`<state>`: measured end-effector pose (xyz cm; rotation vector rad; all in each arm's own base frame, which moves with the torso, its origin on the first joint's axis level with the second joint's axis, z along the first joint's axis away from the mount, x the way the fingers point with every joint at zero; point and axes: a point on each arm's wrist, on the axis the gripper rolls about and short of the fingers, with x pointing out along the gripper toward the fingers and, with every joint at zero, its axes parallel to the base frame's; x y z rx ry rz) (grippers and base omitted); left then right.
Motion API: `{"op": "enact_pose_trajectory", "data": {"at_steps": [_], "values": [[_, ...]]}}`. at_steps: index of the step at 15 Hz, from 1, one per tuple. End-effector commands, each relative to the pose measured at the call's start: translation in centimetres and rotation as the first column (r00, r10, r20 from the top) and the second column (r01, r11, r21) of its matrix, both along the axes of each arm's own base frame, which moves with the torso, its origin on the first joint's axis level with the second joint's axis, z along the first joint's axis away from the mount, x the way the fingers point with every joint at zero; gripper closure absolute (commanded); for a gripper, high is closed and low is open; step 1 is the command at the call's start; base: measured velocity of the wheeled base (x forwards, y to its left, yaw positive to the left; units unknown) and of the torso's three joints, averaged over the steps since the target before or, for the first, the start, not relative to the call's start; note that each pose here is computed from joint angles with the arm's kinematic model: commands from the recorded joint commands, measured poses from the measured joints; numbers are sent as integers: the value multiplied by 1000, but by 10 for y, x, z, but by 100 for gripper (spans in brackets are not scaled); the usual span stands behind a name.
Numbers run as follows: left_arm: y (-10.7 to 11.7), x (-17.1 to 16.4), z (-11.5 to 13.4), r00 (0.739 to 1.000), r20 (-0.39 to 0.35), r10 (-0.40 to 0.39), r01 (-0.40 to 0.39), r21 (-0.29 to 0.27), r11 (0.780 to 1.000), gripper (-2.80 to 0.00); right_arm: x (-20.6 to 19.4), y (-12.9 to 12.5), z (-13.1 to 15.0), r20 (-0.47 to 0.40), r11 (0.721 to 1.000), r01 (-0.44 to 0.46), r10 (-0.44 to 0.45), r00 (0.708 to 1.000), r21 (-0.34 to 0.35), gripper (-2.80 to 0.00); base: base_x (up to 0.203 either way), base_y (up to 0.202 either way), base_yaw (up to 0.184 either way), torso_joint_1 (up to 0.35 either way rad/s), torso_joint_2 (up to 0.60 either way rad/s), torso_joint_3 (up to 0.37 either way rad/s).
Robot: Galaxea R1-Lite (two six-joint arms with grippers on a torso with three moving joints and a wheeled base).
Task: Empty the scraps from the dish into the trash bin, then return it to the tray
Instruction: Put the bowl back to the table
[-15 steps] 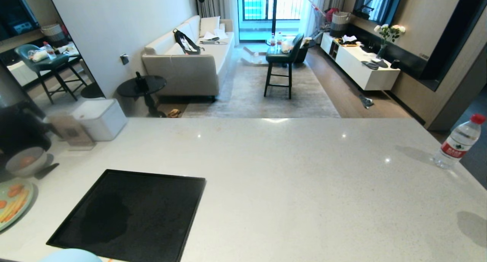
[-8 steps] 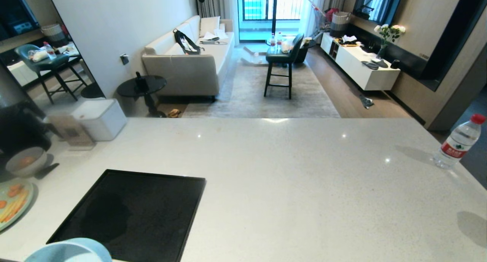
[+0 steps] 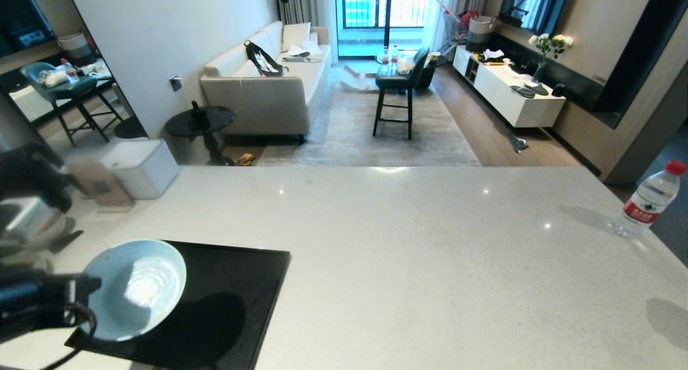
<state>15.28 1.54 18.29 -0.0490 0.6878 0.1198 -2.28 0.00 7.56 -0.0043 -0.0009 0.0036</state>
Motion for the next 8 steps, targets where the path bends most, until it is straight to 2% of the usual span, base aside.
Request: {"op": "enact_pose_trajectory", "data": {"at_steps": [1,4,6,8], "values": [[22,81,-25,981,-185,57,-61,-17,998,0,0,0,0,1,1000,-1,1,1000,0,0,0,0,0,0,0,0],[47,142,-46,963,-247,105,-115,-28,993,0,0,0,0,1,1000,-1,1,1000,0,0,0,0,0,0,0,0],[64,165,-64,947,-294,129,-151,-52,987,0,0,0,0,1,1000,-1,1,1000,0,0,0,0,0,0,0,0],[84,173,-81,930,-342,137,-183,-105,978,0,0,0,0,2,1000,-1,1,1000,0,0,0,0,0,0,0,0]]}}
